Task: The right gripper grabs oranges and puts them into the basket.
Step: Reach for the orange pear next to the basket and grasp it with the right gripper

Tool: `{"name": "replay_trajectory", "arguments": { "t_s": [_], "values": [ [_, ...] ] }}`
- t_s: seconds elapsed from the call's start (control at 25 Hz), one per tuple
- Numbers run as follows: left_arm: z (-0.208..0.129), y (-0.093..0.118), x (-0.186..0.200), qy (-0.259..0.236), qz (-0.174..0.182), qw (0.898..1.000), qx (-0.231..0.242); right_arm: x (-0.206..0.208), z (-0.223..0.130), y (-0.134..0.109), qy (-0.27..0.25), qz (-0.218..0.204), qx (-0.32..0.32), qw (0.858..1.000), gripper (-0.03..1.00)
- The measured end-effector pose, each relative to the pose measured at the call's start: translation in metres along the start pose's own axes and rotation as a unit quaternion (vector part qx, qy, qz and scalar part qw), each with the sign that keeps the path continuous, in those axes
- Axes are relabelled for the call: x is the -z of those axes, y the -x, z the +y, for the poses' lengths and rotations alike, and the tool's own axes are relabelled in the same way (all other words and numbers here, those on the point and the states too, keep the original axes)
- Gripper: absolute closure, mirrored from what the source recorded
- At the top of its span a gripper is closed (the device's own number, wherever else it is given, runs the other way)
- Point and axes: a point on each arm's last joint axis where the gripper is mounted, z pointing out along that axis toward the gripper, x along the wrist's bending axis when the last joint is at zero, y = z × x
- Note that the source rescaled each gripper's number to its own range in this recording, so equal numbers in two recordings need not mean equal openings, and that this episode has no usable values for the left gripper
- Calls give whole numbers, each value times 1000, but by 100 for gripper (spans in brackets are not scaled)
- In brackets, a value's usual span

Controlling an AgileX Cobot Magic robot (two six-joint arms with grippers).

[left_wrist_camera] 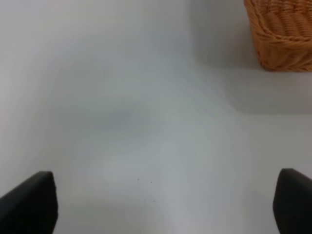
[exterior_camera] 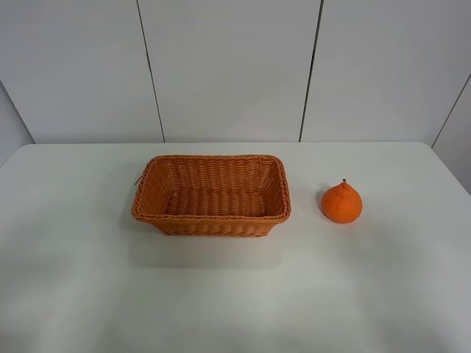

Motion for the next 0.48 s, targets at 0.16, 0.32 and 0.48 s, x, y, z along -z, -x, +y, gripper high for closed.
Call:
{"name": "replay_trajectory", "arguments": {
  "t_s": [0.16, 0.32, 0.48],
  "values": [
    [0, 0, 0, 0, 0, 1000, 0, 0, 0, 0, 0, 0, 0, 1000, -3],
    [0, 0, 0, 0, 0, 1000, 0, 0, 0, 0, 0, 0, 0, 1000, -3],
    [0, 0, 0, 0, 0, 1000, 0, 0, 15, -1, -18, 0, -1, 1000, -3]
  ]
}}
